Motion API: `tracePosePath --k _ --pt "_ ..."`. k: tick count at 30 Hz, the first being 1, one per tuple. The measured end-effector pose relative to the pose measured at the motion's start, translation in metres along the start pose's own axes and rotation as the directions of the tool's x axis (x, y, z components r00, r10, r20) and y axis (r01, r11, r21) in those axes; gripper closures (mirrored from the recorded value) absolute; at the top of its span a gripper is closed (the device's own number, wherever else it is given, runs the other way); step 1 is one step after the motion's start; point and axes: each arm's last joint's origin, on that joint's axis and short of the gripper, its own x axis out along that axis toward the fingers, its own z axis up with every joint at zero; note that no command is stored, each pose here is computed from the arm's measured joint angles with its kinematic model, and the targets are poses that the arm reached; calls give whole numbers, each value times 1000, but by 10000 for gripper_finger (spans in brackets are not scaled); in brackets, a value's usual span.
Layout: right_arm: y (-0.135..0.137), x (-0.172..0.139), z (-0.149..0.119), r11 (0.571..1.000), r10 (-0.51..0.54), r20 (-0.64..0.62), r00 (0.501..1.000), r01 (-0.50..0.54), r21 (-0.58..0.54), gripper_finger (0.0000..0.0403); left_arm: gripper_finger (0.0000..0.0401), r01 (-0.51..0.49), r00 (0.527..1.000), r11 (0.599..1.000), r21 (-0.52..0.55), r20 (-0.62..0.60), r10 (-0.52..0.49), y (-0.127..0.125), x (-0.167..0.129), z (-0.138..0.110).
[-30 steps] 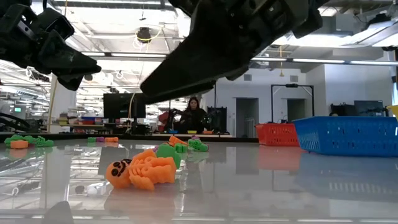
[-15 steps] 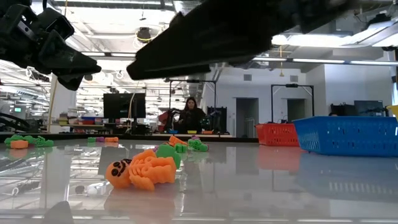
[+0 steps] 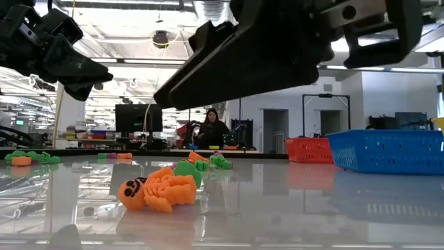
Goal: Sort Halloween decoration
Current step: Put the green skeleton toy into the blue basket
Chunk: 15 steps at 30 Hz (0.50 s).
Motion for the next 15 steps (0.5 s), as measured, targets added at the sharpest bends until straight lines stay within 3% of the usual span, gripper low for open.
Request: tracePosePath --k 9,15 --pt "7 0 3 999 36 25 999 -36 -6 212 331 0 1000 1000 0 0 0 0 0 0" --pt "5 0 -3 999 28 -41 999 -29 -17 212 331 -20 1000 1000 0 5 20 1 0 0"
